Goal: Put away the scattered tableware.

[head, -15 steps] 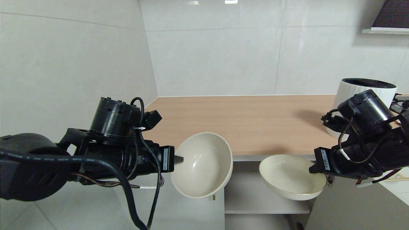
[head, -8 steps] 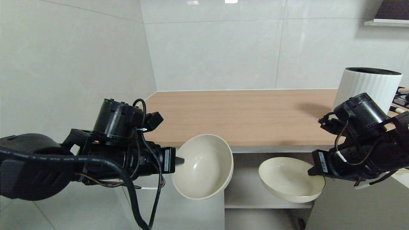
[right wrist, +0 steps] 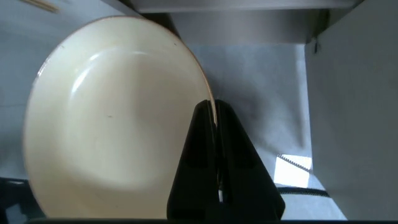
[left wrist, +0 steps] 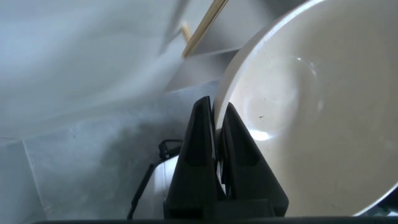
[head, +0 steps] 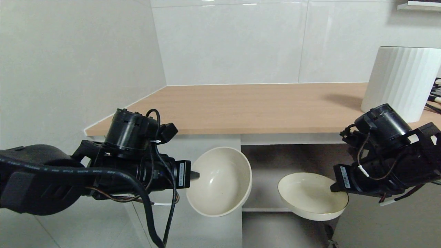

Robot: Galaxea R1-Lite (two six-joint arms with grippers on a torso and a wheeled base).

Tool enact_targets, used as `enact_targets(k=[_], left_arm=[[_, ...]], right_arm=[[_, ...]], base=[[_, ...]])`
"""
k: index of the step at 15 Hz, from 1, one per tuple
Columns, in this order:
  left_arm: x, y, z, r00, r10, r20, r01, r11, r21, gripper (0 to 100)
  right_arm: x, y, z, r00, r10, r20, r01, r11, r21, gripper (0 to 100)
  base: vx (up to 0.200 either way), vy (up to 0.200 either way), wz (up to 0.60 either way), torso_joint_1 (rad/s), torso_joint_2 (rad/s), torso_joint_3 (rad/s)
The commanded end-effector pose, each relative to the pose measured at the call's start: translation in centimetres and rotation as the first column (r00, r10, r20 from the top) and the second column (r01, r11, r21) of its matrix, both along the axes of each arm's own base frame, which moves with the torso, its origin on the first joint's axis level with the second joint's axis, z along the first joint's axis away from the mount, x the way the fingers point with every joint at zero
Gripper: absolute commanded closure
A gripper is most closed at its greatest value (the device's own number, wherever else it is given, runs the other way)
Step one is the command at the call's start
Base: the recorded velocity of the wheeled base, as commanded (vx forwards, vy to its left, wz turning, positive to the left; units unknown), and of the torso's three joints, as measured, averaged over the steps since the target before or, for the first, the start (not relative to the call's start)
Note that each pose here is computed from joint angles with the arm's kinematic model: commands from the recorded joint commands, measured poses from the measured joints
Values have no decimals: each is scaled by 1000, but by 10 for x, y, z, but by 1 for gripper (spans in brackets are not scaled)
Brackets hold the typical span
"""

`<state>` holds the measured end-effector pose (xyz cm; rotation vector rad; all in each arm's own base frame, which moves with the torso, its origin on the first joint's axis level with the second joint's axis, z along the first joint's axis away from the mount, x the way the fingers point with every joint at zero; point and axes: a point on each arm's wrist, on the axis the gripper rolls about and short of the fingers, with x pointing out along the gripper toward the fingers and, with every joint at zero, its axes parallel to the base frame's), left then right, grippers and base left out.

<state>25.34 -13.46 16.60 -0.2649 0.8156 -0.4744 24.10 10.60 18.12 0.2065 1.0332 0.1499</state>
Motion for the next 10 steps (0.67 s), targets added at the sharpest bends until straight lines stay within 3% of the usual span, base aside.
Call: enact_targets(k=[1,4,8,10], left_arm=[[1,0,-1,1000,1,-3,-1,1000,1,100],[1,0,-2,1000,1,-5,-1,1000,2,100],[1,-1,-2,1000,1,-8,-1,1000,4,100],[2,-1,-3,1000,1,-10,-1,1000,5,100]], right_arm=[[1,2,-3,1000,4,-8,-4,1000,-9,100],[0,4,-6,1000,11,-19,-11,1000,-15,100],[1,8,-11,999,23,-35,-24,999,-22,100],[1,23,-28,993,70,-93,-74,996,-48,100]], base=[[0,0,0,-129,461,330],[0,0,0,-66,269,199],[0,0,0,-7,39,19],[0,0,0,0,0,0]])
